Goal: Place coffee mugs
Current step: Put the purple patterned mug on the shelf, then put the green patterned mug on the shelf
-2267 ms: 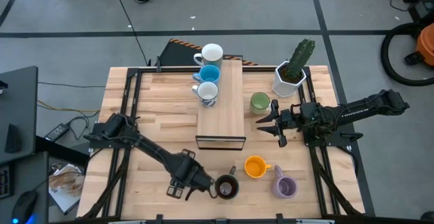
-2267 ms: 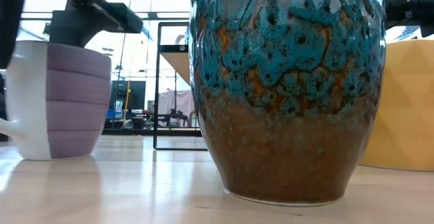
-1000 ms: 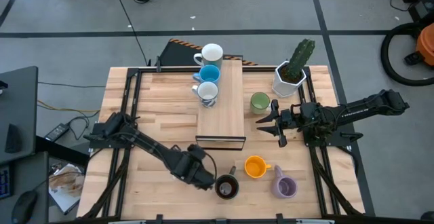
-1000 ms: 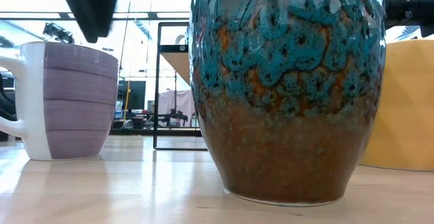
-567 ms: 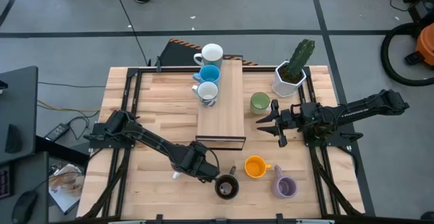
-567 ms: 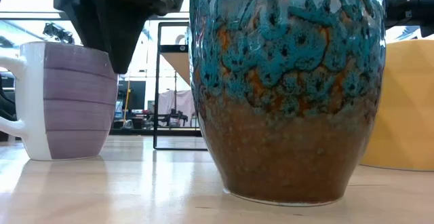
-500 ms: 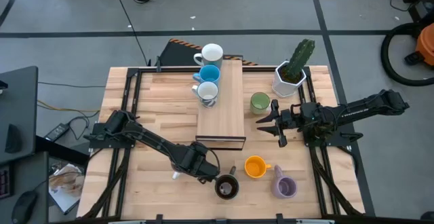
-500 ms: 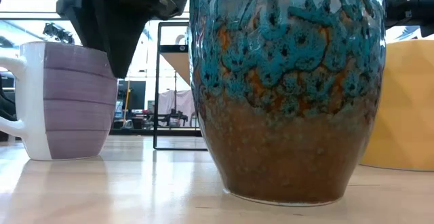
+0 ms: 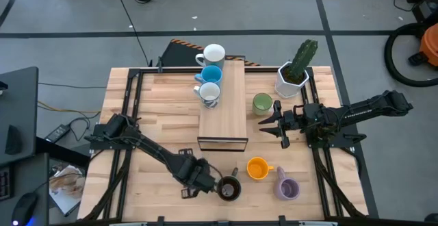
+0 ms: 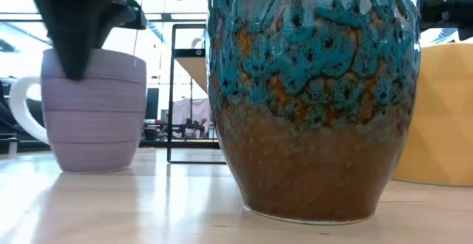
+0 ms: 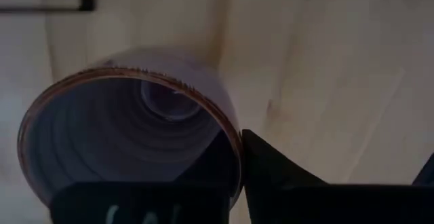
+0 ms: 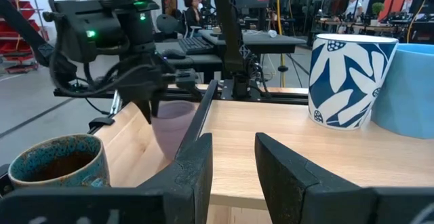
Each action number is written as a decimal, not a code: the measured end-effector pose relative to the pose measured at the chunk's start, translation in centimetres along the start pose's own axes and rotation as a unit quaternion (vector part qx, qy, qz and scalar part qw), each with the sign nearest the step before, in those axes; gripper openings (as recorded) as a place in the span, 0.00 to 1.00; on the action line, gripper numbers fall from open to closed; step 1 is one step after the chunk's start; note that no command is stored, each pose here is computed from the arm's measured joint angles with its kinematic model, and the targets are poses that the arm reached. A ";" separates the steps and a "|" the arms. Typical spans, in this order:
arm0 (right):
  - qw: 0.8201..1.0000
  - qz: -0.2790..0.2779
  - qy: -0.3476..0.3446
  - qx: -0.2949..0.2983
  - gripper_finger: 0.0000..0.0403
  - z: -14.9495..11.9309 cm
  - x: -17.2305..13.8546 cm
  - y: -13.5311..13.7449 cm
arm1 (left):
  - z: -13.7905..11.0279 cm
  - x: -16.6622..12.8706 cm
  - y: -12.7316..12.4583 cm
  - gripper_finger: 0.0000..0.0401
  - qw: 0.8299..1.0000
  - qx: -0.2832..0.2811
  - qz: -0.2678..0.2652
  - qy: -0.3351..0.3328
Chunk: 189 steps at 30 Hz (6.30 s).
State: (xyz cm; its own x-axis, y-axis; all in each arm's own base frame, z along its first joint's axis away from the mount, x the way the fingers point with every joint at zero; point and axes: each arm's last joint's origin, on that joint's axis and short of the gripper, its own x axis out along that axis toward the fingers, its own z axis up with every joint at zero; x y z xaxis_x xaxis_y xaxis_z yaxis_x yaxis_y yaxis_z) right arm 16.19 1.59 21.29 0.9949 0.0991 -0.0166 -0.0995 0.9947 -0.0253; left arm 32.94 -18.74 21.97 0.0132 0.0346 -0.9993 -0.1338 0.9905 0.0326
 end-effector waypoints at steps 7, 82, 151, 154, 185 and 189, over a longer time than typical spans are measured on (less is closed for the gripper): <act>1.000 0.000 0.000 0.000 0.29 0.0 0.0 0.0 | -1.0 -0.1 -1.2 0.15 0.983 0.185 -0.003 0.003; 1.000 -0.001 0.006 0.000 0.29 -0.2 0.1 0.0 | 1.9 -18.6 13.1 0.06 0.962 -0.089 -0.013 -0.257; 1.000 0.000 0.011 0.002 0.29 -0.3 0.3 0.0 | 5.1 -13.7 13.7 0.29 0.981 0.025 0.119 -0.154; 1.000 0.000 0.011 0.003 0.29 -0.4 0.3 0.0 | 5.2 -13.7 13.9 0.29 0.979 0.000 0.124 -0.158; 1.000 0.001 0.016 0.003 0.29 -0.5 0.3 0.0 | 4.9 -14.1 13.7 0.51 0.980 0.002 0.113 -0.165; 1.000 0.001 0.016 0.003 0.29 -0.4 0.3 0.0 | 4.4 -14.6 13.4 0.53 0.974 0.002 0.140 -0.179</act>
State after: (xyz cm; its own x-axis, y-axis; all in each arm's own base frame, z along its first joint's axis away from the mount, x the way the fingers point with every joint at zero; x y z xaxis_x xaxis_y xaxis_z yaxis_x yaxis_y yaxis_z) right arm 16.49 1.63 20.84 0.9938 0.0997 -0.0483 -0.1007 0.9947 -0.0199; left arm 35.36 -5.37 37.02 0.3206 0.3467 -0.8815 -0.1783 0.9361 0.3033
